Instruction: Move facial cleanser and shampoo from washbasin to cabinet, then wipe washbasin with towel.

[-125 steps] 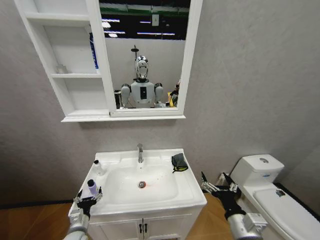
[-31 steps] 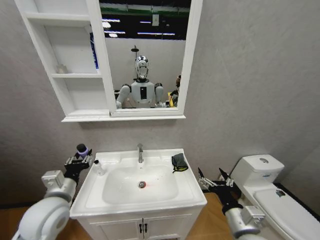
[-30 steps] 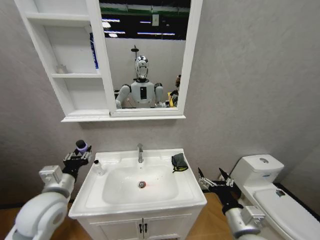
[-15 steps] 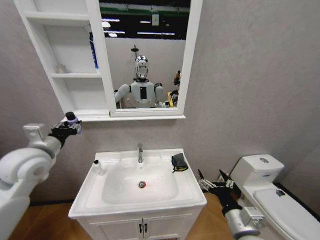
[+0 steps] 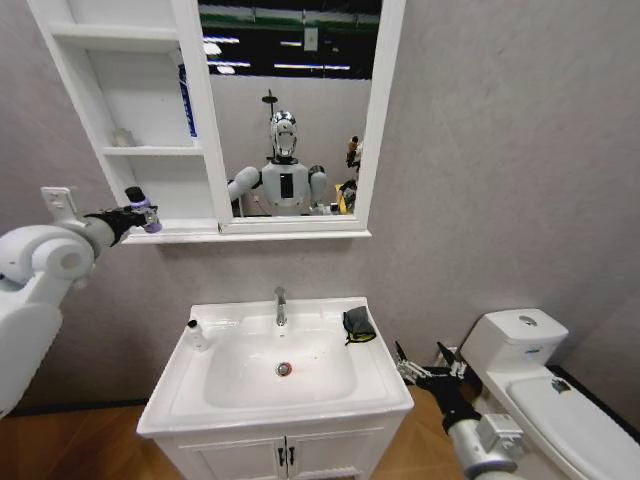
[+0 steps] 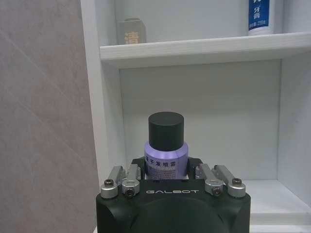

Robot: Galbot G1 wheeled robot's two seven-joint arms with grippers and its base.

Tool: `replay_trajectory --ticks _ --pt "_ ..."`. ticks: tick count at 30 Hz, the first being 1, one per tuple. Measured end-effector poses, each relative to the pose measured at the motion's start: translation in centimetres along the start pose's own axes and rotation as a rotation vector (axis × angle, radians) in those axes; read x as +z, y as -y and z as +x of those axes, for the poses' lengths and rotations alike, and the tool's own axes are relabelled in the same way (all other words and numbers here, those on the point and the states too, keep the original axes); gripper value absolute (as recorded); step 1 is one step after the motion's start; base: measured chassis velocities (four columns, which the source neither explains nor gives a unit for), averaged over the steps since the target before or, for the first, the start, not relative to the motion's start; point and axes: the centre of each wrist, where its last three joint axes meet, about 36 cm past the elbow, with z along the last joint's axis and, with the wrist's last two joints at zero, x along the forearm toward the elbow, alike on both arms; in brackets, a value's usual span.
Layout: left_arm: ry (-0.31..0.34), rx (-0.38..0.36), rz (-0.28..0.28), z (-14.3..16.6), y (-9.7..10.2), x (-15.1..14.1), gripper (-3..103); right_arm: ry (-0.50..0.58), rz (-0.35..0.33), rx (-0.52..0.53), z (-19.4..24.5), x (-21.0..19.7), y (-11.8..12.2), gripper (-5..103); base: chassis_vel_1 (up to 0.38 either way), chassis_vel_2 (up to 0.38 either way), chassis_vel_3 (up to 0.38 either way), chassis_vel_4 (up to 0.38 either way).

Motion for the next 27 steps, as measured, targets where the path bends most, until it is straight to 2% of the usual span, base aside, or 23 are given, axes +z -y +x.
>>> replay_trajectory --ticks 7,12,19,27 --pt "-0.015 0.024 -0.004 -3.6 1.2 -1.5 43 0.0 -0.002 0.003 -0.1 0.1 0.0 100 0.0 0.0 0.0 0.0" --pt "-0.034 0.008 -0.003 -5.5 1.7 -1.7 43 -0.003 -0.005 0.012 0.0 0.3 0.4 100 0.0 0.0 0.0 0.0" --pt "-0.05 -0.012 -0.015 -6.9 1.4 -1.9 43 -0.006 -0.007 0.015 -0.2 0.6 0.4 100 0.0 0.0 0.0 0.0" --pt "-0.054 -0.026 -0.028 -7.2 1.2 -1.8 43 -0.011 -0.007 0.017 -0.4 0.9 0.5 100 0.0 0.0 0.0 0.0"
